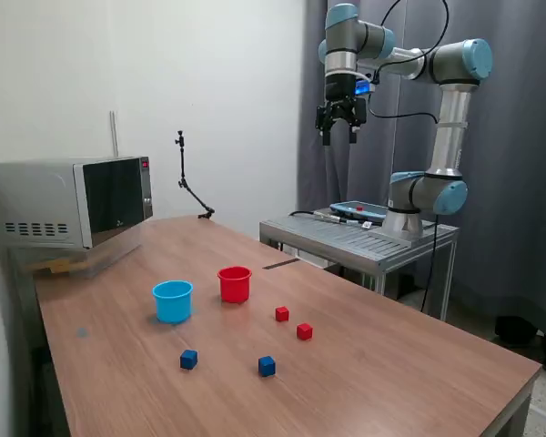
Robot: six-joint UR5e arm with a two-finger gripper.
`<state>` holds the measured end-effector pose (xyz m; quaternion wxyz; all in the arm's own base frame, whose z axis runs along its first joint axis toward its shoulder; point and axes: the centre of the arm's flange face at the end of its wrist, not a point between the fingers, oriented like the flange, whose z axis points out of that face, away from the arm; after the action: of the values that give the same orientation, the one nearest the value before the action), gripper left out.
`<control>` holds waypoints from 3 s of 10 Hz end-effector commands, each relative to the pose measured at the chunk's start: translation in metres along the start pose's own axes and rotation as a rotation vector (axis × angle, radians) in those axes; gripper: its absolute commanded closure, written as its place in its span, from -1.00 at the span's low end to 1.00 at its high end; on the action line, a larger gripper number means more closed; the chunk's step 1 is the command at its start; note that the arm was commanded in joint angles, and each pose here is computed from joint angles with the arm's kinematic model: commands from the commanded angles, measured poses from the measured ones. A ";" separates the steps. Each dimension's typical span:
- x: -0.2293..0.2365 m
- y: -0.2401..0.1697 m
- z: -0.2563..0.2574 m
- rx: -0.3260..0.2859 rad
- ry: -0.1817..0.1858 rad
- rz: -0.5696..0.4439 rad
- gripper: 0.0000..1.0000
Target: Place red objects in the red bin, and blue objects in the blue bin.
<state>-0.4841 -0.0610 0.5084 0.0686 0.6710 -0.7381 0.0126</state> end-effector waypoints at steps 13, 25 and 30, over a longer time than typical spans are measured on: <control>0.000 -0.001 0.003 -0.002 -0.002 -0.003 -1.00; -0.013 0.061 0.069 0.006 0.012 0.050 -1.00; -0.014 0.082 0.113 0.043 0.006 0.103 -1.00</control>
<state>-0.5659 -0.0505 0.4173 0.0661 0.6336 -0.7704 0.0257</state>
